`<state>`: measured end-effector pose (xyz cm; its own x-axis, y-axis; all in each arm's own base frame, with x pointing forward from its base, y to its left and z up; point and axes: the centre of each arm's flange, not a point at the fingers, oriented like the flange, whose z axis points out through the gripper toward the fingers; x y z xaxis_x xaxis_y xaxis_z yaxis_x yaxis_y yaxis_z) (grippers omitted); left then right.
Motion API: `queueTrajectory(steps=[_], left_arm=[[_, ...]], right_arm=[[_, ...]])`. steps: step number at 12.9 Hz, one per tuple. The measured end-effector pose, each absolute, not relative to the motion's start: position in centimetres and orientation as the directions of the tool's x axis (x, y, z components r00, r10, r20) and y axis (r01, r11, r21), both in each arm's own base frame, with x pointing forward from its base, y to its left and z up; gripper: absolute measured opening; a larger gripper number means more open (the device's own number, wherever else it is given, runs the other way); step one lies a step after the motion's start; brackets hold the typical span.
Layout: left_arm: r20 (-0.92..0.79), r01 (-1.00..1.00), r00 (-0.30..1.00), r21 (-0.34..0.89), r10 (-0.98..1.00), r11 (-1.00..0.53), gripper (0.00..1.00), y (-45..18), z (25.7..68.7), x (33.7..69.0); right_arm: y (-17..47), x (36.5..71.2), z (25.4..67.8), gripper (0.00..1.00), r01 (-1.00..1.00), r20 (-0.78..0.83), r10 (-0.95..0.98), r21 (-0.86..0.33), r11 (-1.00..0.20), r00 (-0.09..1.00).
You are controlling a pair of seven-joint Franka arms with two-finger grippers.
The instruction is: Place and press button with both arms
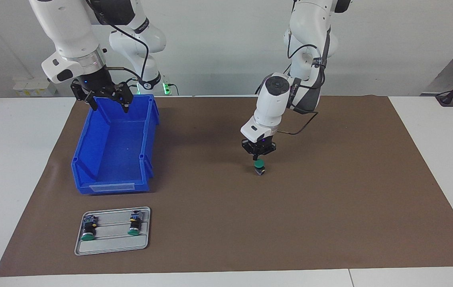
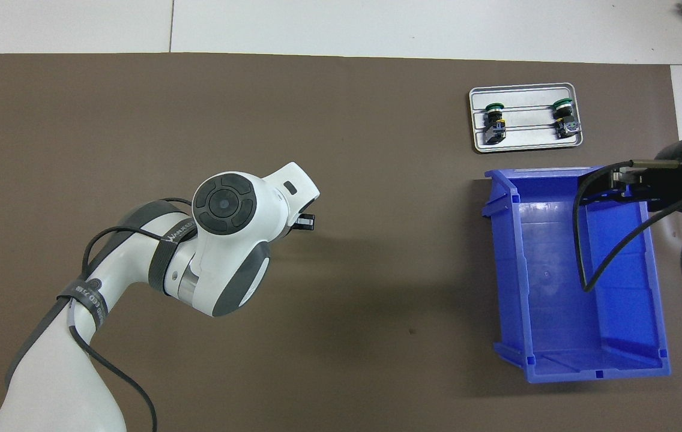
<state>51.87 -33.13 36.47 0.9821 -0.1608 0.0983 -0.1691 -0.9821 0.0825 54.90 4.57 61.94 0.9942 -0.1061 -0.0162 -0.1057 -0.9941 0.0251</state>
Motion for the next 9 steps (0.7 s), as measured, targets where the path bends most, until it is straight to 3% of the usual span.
queueTrajectory(steps=[9], left_arm=[[0.039,-0.194,0.98,0.03,-0.193,-0.981,0.01,-32.02,37.34,52.32]], right_arm=[[5.17,54.83,61.98,1.0,-0.116,-0.015,-0.116,0.025,-0.993,0.993]])
